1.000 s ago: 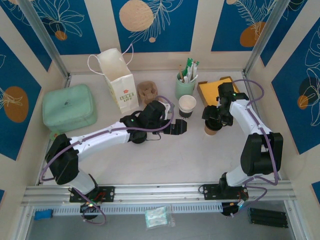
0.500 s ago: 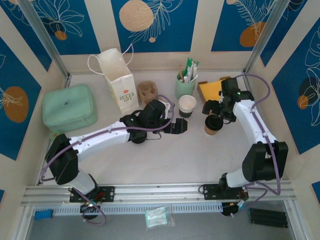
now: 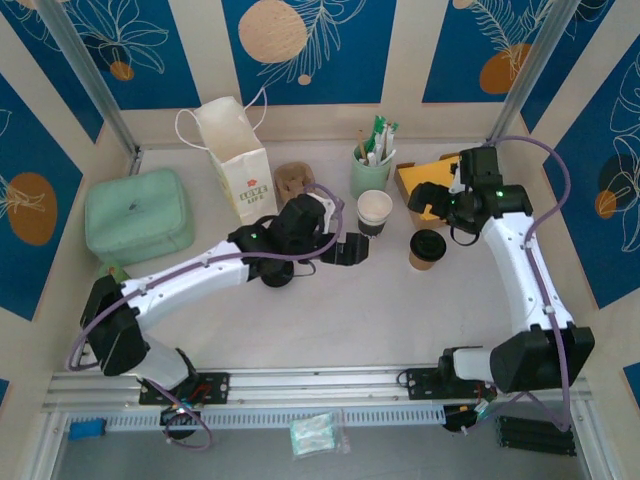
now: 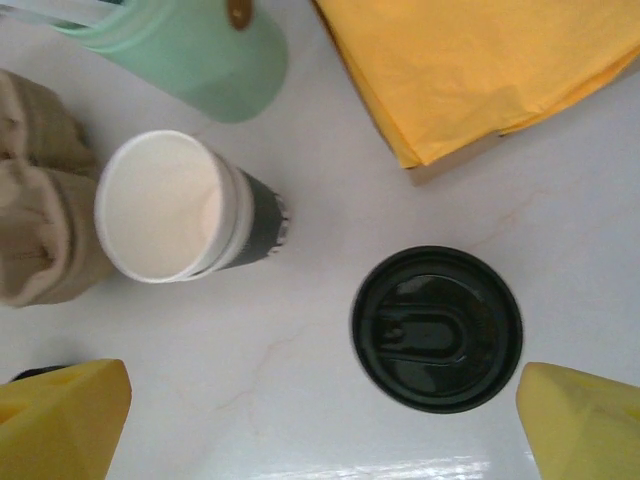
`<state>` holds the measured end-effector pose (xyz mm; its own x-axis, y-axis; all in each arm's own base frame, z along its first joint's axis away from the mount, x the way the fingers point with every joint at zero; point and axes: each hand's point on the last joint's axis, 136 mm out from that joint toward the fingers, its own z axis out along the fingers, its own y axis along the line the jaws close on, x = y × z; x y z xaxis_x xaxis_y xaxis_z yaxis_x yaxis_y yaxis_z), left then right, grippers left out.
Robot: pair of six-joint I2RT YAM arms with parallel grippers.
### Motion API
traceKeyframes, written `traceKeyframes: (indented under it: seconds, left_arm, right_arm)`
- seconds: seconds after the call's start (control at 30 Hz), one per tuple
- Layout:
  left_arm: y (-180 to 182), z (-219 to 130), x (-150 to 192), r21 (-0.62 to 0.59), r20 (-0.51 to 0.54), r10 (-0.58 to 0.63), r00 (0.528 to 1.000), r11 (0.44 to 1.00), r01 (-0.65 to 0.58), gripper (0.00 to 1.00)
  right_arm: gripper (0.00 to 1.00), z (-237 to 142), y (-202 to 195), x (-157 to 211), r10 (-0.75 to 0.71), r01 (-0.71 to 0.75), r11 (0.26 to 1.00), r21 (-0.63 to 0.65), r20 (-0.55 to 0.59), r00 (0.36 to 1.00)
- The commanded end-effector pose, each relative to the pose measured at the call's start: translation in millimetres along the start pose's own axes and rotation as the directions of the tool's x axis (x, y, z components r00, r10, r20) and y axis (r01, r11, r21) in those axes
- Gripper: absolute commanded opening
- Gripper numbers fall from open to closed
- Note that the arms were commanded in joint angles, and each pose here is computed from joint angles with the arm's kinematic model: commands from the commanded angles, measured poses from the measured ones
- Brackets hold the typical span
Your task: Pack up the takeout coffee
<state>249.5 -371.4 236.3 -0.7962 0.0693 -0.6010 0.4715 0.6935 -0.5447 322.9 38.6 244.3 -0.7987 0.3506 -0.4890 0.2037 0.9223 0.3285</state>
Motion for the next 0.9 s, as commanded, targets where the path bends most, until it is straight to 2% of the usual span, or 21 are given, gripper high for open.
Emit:
traceKeyframes:
  seconds: [0.0,0.17,0.33,0.47,0.73,0.87]
  left_arm:
    - [-2,-26,-17,-0.037,0.059,0.047,0.997,0.998,-0.045,0.99]
    - [12,-48,-25,-0.090,0.100,0.052,0.994,0.995,-0.043,0.99]
    - [34,-71,-29,-0.144,0.133,0.041,0.990,0.989,-0.022,0.99]
    - [56,-88,-29,-0.189,0.157,0.018,0.987,0.982,0.012,0.99]
    - [98,-119,-20,-0.255,0.196,-0.038,0.980,0.963,0.088,0.99]
    - [119,-124,-4,-0.284,0.182,-0.077,0.980,0.950,0.127,1.00]
  right_arm:
    - [0.99,-39,32,-15,0.044,-0.022,0.978,-0.206,0.101,0.994]
    - [0.99,-70,48,-20,0.129,-0.051,0.922,-0.385,0.179,0.975]
    - [0.99,-74,60,-9,0.137,-0.071,0.896,-0.438,0.120,0.983]
    - [1.00,-64,73,9,0.104,-0.067,0.883,-0.465,0.055,0.993]
    - [0.84,-29,114,56,-0.023,-0.032,0.850,-0.525,-0.098,0.995]
    - [0.82,-6,131,84,-0.072,-0.028,0.852,-0.523,-0.170,0.983]
